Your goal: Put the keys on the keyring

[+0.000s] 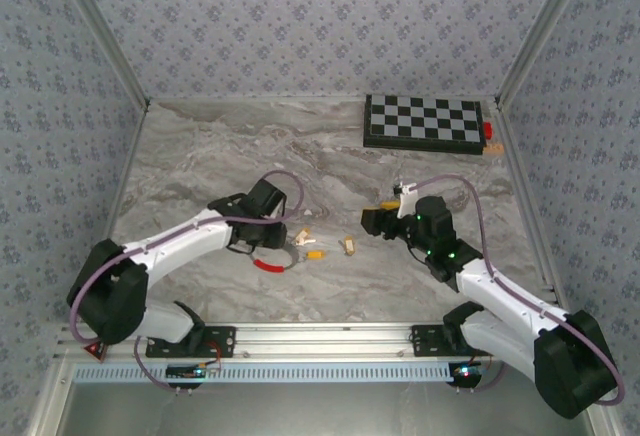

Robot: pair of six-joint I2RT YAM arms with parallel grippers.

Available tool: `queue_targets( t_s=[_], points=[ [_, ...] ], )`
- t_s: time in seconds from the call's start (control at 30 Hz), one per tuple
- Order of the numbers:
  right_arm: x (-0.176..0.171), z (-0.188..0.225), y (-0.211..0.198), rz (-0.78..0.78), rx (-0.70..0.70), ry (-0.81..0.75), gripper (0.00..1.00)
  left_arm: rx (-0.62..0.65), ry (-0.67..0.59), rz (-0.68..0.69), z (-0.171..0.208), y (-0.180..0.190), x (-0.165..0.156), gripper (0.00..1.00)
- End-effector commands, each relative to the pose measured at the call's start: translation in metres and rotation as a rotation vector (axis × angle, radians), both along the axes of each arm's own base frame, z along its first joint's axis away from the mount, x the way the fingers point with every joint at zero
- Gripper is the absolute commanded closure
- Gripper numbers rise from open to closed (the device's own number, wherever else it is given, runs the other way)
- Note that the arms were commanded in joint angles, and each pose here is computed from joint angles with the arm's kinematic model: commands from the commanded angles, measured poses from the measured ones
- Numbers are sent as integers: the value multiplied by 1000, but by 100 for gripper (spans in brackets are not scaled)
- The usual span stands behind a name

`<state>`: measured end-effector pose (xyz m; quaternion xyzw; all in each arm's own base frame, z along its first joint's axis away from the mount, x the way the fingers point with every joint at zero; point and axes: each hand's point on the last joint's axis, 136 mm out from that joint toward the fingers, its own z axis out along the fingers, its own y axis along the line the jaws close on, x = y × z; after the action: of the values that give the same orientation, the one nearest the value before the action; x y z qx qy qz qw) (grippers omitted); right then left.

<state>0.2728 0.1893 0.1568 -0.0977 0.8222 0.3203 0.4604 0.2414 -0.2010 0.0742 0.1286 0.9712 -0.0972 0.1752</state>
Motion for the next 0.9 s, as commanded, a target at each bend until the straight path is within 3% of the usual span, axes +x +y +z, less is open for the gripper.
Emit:
queue_targets(
  t_s=[0.0,0.5,0.87],
  points=[
    [2,3,2,0,5,-15,31,22,-13,-83,1,-13,8,68],
    [-2,9,4,12,9,-29,31,236,7,-173,-33,-20,23,69],
    [-3,10,6,17,6,-35,31,206,-7,-216,-29,-31,19,66]
  ],
)
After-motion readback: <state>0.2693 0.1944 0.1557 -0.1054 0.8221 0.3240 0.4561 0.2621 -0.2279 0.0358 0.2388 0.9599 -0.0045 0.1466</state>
